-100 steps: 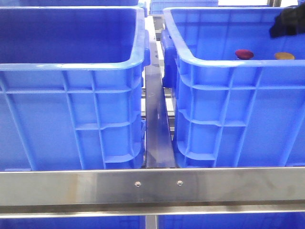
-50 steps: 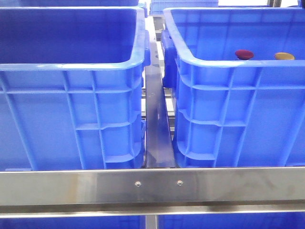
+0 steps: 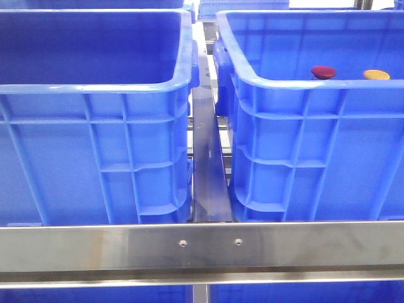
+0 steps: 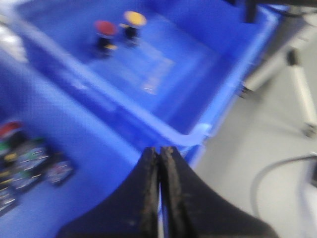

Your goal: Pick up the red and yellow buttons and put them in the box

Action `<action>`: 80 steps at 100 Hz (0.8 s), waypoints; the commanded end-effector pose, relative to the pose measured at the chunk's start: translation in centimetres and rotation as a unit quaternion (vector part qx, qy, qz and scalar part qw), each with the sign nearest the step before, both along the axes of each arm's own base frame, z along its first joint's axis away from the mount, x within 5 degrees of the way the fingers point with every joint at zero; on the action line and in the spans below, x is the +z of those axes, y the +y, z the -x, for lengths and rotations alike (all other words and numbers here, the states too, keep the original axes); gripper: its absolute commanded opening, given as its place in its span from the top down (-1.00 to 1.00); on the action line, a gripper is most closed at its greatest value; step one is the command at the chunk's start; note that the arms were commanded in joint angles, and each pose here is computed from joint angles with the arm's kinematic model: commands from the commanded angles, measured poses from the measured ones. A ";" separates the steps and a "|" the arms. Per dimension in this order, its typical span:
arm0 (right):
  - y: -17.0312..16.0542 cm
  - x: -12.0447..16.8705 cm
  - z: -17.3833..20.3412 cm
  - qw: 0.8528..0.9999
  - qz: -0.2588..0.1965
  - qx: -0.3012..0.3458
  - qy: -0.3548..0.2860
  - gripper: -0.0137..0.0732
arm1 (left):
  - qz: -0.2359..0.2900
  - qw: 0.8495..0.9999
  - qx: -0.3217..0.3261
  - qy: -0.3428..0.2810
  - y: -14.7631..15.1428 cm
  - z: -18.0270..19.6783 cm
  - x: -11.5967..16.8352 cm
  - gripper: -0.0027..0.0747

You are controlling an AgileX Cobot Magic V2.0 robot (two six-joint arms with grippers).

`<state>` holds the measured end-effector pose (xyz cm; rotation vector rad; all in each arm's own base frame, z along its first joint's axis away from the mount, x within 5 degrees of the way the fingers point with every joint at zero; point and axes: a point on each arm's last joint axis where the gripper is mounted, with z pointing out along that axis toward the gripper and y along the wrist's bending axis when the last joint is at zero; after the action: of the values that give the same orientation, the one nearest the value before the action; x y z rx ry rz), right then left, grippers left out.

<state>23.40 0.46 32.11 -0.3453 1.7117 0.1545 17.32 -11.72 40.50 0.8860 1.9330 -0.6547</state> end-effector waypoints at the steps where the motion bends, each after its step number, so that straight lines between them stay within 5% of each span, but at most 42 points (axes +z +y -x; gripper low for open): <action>1: 0.4 2.0 1.3 0.997 -0.066 0.014 -0.046 0.85 | 0.041 0.996 0.049 -0.056 1.2 1.5 1.4 0.98; 42: 1.9 0.0 6.9 0.993 -0.087 0.048 -0.065 0.85 | 0.084 0.975 0.110 -0.172 5.3 8.9 -1.2 0.98; 80: 2.7 -3.1 12.2 0.991 -0.080 0.052 -0.097 0.85 | 0.093 0.969 0.120 -0.194 6.8 12.0 -5.2 0.98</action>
<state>11.81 3.11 27.69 -0.4060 1.5762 0.2441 5.49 -5.28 34.53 0.6766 1.6393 -0.4573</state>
